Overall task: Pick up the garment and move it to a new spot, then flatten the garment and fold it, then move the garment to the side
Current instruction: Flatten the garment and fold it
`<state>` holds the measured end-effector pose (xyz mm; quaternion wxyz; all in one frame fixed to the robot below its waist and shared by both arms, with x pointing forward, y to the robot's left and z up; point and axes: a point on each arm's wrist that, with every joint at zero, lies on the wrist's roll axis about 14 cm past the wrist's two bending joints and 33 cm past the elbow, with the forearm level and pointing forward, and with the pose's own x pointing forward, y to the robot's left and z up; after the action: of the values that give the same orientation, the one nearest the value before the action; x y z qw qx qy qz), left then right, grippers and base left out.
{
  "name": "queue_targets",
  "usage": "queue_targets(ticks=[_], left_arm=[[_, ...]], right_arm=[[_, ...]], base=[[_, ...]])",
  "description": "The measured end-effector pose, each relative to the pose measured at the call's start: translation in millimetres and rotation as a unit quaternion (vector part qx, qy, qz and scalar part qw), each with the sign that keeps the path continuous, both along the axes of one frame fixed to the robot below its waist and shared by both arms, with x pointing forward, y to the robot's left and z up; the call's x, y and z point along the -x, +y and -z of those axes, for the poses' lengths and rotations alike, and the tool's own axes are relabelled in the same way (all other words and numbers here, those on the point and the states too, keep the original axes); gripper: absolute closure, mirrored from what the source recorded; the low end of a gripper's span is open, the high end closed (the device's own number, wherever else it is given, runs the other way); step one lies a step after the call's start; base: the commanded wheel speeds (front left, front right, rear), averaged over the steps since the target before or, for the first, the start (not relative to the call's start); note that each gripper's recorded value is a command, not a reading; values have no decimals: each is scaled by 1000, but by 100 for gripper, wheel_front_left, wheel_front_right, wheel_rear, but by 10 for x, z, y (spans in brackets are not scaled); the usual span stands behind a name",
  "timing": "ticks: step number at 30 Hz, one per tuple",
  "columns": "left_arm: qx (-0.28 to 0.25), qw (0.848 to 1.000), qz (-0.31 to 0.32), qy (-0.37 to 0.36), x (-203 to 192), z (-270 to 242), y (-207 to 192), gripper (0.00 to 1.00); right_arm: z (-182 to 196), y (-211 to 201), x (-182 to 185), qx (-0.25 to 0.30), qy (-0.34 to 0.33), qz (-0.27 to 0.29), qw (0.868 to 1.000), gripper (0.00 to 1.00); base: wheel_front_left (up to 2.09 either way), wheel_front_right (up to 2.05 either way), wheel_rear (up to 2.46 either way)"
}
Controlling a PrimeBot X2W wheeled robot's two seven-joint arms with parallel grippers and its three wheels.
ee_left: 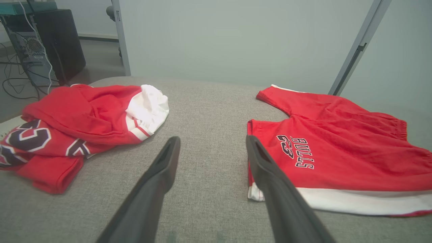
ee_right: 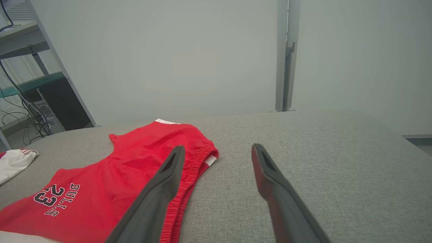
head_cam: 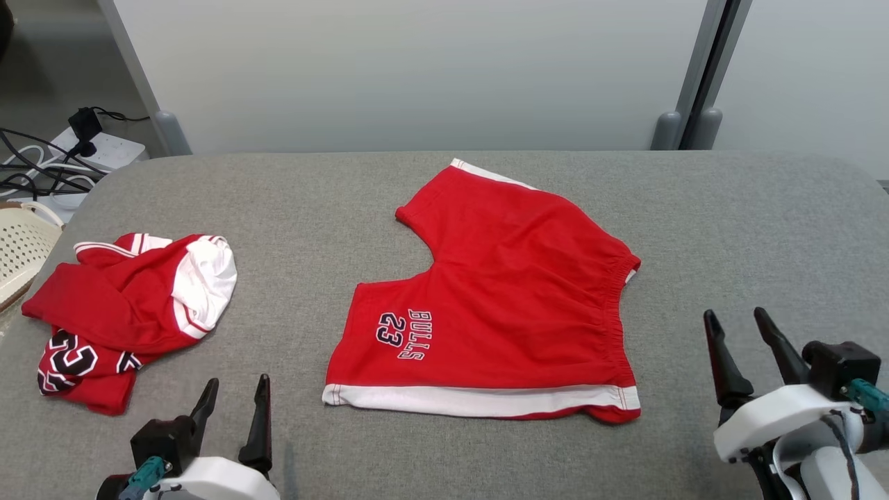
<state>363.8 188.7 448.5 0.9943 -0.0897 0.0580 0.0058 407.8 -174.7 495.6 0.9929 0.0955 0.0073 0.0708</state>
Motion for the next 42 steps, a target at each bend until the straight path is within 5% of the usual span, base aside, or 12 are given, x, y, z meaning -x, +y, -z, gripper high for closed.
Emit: queue_targets(ticks=[29,42], left_arm=[[-8,1000,1,1,170,38,-5,0],[2,999,20,27,308,201,-135,0]], right_arm=[[322,203,261,26,36,-17,999,0],[868,638,373,37,126,-93,987,0]], base=[[0,0,0],[0,0,0]])
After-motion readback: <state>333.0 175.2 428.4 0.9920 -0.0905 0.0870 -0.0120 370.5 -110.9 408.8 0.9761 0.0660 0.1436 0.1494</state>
